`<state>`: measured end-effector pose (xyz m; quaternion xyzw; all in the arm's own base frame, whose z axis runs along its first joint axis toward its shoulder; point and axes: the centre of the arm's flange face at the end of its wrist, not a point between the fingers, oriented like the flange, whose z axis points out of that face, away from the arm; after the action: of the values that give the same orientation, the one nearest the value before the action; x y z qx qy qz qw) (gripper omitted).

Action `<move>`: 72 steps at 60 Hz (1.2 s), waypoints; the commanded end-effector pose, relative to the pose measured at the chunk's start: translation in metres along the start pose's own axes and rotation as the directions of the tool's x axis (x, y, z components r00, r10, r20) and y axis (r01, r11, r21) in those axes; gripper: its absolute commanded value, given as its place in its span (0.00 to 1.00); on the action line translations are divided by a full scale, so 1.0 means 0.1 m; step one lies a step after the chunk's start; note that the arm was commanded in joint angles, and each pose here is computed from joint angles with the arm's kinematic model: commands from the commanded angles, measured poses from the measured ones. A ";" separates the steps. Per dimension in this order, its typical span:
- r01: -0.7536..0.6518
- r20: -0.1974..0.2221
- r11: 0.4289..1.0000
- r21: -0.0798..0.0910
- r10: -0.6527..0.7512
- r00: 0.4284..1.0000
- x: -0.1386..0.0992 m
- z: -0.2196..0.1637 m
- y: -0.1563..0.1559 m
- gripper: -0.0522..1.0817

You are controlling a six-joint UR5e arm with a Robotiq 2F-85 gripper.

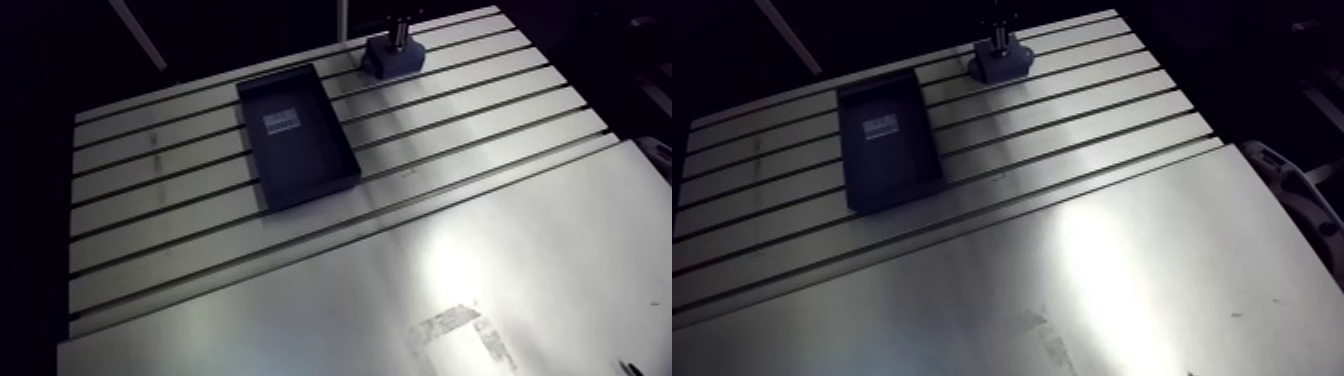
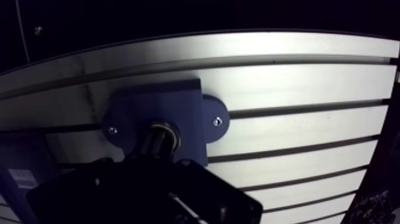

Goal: Pick up the bearing and press it into the housing until flush.

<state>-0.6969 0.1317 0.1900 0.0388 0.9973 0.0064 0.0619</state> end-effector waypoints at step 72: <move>0.004 0.012 1.000 0.001 -0.004 1.000 0.01 0.07 0.00 1.00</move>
<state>-0.6965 0.1316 0.1855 0.0371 0.9971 0.0056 0.0664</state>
